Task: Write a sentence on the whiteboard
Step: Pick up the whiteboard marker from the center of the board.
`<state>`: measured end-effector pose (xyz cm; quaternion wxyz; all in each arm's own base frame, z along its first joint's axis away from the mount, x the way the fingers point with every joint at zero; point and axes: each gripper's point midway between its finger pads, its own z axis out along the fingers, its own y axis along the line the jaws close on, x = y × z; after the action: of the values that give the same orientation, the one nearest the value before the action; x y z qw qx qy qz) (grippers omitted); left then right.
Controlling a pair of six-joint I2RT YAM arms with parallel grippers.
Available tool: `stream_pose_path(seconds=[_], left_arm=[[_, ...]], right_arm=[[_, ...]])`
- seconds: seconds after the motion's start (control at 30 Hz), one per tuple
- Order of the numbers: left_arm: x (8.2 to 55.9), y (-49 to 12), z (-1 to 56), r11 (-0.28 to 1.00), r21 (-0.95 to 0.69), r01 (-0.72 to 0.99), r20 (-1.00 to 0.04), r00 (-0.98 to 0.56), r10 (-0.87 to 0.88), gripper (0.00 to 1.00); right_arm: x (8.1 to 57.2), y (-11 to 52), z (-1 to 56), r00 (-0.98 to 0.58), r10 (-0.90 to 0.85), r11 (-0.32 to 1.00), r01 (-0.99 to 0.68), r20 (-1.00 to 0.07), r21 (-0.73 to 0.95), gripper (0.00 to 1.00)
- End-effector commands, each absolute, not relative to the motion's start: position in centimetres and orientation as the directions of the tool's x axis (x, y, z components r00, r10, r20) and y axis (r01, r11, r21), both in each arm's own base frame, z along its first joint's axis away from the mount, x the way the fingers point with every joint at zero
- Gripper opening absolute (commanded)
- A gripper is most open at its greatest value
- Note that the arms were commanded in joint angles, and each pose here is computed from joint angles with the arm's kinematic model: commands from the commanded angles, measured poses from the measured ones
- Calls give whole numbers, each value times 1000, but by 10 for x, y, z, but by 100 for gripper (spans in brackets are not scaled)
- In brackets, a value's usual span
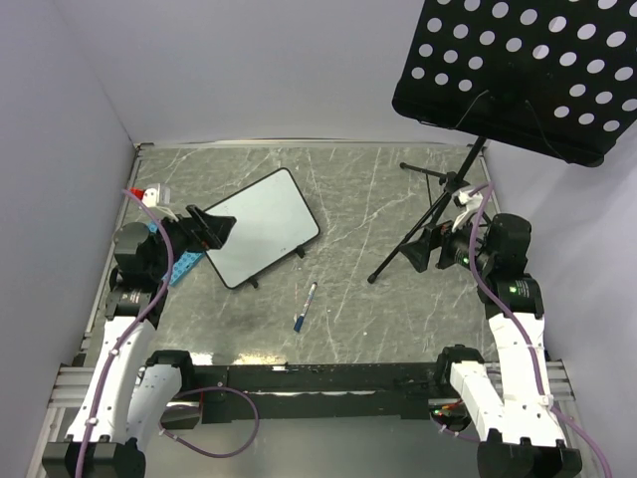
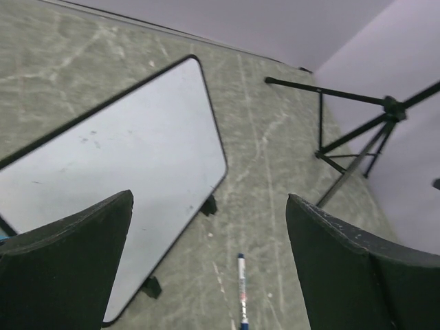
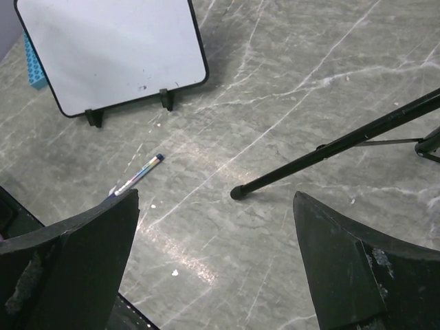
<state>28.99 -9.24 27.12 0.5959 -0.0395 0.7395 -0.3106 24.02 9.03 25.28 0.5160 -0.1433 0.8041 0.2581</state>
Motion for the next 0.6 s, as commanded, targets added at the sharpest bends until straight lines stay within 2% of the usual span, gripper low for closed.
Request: stream_pose_path(seconds=[0.0,0.2,0.23,0.3,0.33,0.47,0.57], left_arm=[[265,-126,284,705,-558,438,-828,-350,-438,97],[235,-191,273,697,-543,469,-825,-452,-339,97],[231,-202,261,703,-545,457,-813,-494,-309,97],[210,-232,252,687,-540,486,-800,-549,-240,97],[213,-237,238,728,-519,448,-797,-562,-222,97],[175,-278,205,723,-506,470,-756,-646,-109,97],[168,-290,178,750,-494,441,-726,-683,-77,99]], right_arm=[[232,97,264,-373,-22,794,-571,-928,211,100],[217,114,260,-317,-104,684,-711,-943,164,100],[208,125,261,-248,-145,595,-795,-958,116,100],[194,132,256,-233,-176,519,-847,-956,111,100],[192,133,255,-199,-196,493,-867,-960,79,100],[192,132,241,-204,-219,492,-867,-954,73,100],[194,132,230,-220,-230,483,-871,-948,85,100]])
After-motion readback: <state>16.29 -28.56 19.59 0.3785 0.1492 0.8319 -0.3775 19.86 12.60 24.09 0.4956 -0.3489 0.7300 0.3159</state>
